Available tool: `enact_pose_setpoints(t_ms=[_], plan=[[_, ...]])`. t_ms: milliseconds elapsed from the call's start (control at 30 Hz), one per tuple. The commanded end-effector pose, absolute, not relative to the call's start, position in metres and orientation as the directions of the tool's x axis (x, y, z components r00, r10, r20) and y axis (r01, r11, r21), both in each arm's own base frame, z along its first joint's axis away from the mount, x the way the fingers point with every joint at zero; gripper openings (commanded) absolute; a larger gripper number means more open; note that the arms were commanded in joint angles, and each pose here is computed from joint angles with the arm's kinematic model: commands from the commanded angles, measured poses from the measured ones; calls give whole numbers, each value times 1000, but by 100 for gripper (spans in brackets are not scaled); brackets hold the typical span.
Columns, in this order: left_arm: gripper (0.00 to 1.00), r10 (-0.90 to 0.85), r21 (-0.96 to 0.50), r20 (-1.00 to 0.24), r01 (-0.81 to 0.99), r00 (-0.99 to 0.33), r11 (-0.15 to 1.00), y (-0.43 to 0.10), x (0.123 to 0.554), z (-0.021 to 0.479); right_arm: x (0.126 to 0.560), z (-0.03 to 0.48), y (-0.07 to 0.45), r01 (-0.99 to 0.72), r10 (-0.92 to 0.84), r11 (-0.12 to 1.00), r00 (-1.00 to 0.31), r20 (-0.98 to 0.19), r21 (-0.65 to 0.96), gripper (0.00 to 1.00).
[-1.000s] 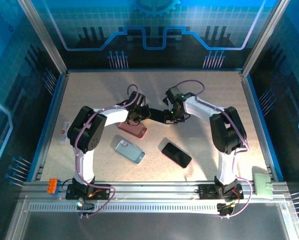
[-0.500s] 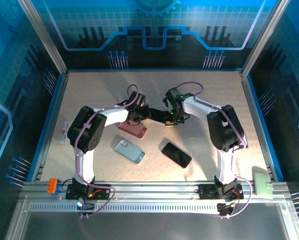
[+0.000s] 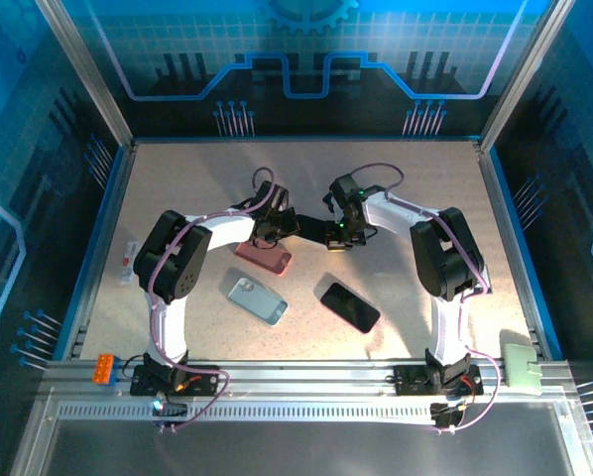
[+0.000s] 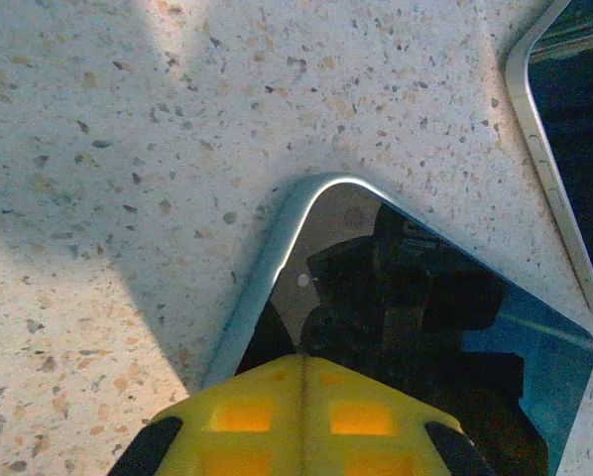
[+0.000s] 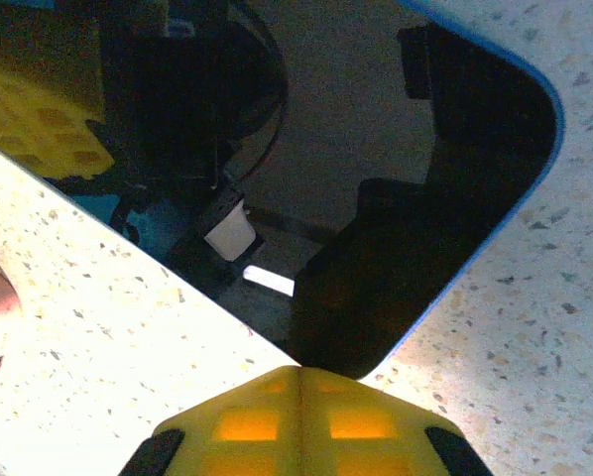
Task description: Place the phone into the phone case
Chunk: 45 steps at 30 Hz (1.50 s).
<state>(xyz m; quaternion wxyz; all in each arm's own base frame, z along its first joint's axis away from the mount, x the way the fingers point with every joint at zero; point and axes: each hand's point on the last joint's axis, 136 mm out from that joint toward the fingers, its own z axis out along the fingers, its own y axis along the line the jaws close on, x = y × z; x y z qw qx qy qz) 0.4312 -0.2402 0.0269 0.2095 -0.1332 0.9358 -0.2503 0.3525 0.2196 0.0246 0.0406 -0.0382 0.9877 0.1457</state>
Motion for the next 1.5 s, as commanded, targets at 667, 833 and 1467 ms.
enact_pose_setpoints(t_ms=[667,833,1467], plan=[[0,-324,-417,-256,-199,-911,887,-220,406,-1,321,1,204,-30,-38,964,-999,26,264,0],[0,-325,-420,-270,-193,-906,887,-220,407,4,353,55,204,-50,-26,945,-997,-77,322,0],[0,-352,-439,-285,-205,-891,875,-225,413,8,424,65,190,-84,-37,955,-985,-166,285,0]])
